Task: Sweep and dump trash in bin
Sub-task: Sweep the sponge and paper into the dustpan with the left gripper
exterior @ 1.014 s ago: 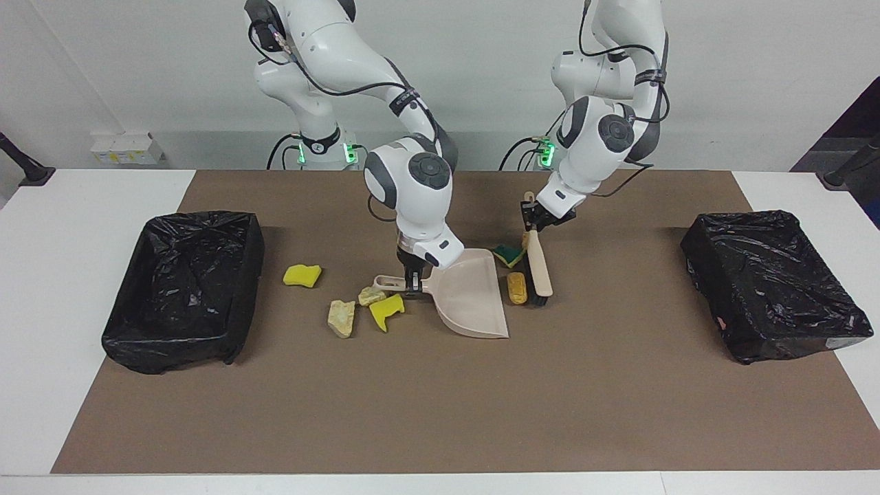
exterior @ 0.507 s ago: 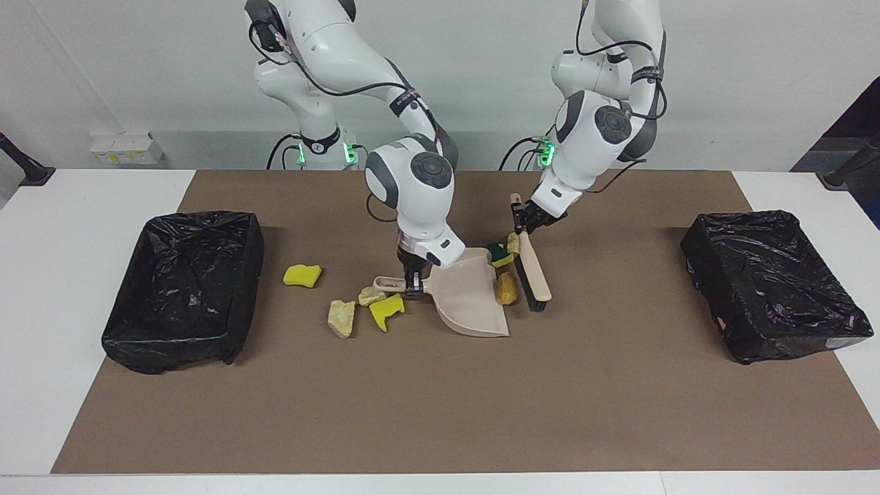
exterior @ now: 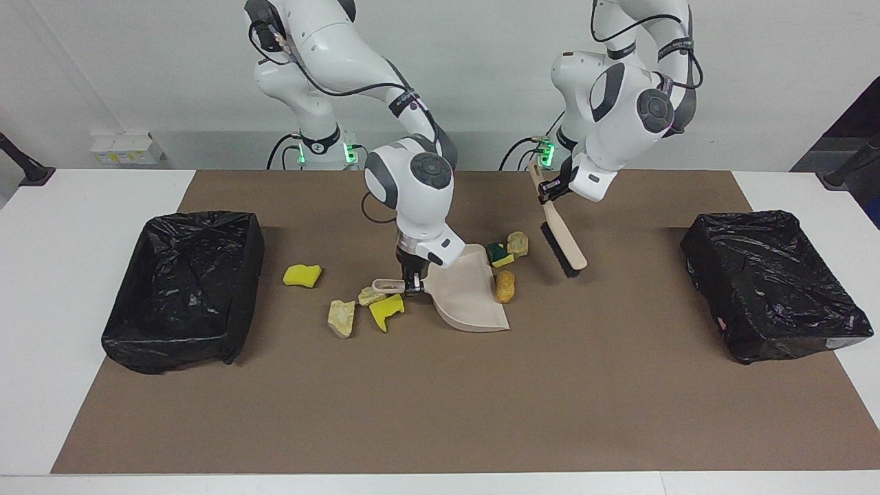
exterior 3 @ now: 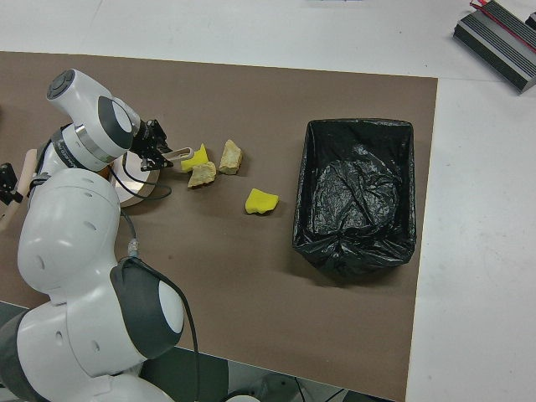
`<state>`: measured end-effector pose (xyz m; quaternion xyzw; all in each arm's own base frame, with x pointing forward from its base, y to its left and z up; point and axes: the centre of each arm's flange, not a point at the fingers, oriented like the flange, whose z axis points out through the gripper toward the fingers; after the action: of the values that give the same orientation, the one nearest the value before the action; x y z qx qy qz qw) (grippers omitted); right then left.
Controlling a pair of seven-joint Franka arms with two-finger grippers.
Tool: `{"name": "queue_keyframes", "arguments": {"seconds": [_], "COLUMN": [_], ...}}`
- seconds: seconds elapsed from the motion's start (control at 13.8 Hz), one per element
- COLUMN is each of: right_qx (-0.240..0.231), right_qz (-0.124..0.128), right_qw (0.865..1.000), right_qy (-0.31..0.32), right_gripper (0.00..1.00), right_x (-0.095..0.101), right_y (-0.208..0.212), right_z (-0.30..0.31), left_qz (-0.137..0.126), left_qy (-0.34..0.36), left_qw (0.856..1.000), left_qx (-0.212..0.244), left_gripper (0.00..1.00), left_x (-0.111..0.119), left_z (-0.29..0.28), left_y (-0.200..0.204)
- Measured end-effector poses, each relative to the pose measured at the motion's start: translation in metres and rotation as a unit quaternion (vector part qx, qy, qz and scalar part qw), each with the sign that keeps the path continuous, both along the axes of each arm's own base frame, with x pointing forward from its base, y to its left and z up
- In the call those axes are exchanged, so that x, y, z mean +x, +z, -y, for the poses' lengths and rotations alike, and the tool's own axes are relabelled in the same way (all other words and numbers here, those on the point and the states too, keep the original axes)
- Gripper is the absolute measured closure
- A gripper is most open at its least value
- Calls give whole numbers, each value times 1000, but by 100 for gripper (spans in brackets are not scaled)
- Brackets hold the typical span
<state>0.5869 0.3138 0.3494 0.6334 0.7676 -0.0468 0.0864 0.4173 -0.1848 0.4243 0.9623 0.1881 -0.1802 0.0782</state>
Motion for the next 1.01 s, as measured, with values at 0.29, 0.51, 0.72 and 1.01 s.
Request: {"name": "queue_keyframes", "arguments": {"seconds": [0.29,0.51,0.72,1.01], "right_qx": [-23,-24,-25,-25], "right_qz": [1,1,1,1], "right_qw": [1000,1000,1000,1000], "right_qy": [10,11,11,11], "right_gripper": [69,69,69,69], "right_x": [-1,-2,-2,-2], "right_y": [-1,-1,-2,-2], "right_z": [2,2,2,2], "left_qz": [-3,43,83,107], "left_qy": [1,-3,-35,-62], "left_qw": [1000,999,996,992], "left_qx": [21,17,4,-11], "left_gripper": [74,74,74,74], "left_x": [-36,-43,-43,-36], "left_z": [23,50,79,117], "left_y": [-36,-48,-63,-61]}}
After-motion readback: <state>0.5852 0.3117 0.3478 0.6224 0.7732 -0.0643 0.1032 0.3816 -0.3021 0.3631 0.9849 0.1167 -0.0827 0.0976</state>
